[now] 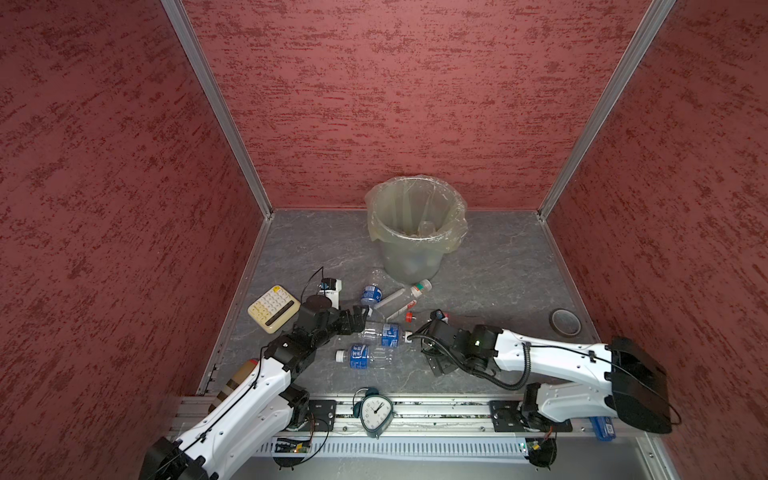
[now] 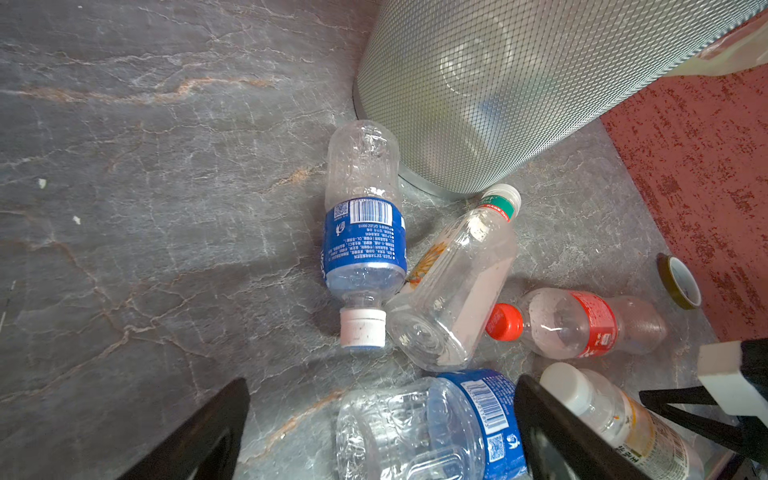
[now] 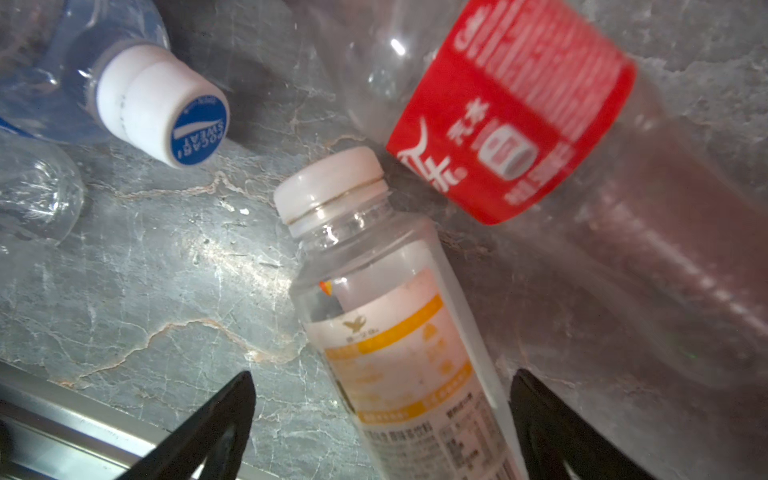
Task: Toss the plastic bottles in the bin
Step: 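Lower the right gripper onto the white-capped yellow-label bottle and close, then lift the yellow-label bottle with the right gripper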
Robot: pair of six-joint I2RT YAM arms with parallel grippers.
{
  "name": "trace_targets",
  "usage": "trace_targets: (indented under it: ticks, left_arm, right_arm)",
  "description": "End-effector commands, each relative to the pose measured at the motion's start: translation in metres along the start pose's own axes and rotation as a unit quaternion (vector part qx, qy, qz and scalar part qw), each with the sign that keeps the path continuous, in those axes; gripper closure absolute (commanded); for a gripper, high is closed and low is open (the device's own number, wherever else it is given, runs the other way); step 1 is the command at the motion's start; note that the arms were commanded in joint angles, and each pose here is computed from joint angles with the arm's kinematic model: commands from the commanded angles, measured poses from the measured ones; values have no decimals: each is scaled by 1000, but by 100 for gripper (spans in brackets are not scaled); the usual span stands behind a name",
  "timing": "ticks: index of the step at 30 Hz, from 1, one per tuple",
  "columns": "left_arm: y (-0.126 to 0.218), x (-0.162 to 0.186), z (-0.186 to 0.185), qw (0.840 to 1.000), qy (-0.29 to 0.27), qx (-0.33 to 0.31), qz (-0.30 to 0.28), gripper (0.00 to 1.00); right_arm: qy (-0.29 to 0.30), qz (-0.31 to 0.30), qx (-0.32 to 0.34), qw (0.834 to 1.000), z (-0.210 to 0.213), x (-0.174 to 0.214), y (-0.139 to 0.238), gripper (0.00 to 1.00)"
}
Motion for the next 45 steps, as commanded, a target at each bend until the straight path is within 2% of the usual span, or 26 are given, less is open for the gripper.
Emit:
trace_targets:
  ticks: [1, 18, 24, 29, 36, 45]
  left_arm:
    - [-1, 1, 1, 1000, 2, 5, -4, 1]
    - [-4, 0, 2, 1000, 6, 2, 1, 1]
    - [-4, 0, 3, 1000, 8, 2, 1, 1]
    - [-4, 1, 4, 1000, 9, 0, 2, 1]
    - [-4, 2, 4, 1000, 9, 1, 4, 1]
    - [-3, 2, 1, 1000, 8, 9, 5, 1]
  right_arm:
    - [-2, 2, 1, 1000, 4, -1, 3, 9]
    - [18, 13, 2, 1000, 11, -1, -11, 23]
    - [25, 9, 3, 1000, 11, -3, -13, 34]
    - [24, 2, 5, 1000, 10, -4, -13, 50]
    - [13, -43, -10, 999, 8, -15, 6, 63]
    - [-2, -136, -45, 990, 12, -33, 49, 70]
Point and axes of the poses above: each gripper's point midway between its finger pads, its own y axis back along the fingers, its own z axis along the line the jaws close on, x = y × z, the point moved 1 cm from there along y, back along the fingers, and after that the axes turned 2 degrees about -y, right-handed, at the moved point
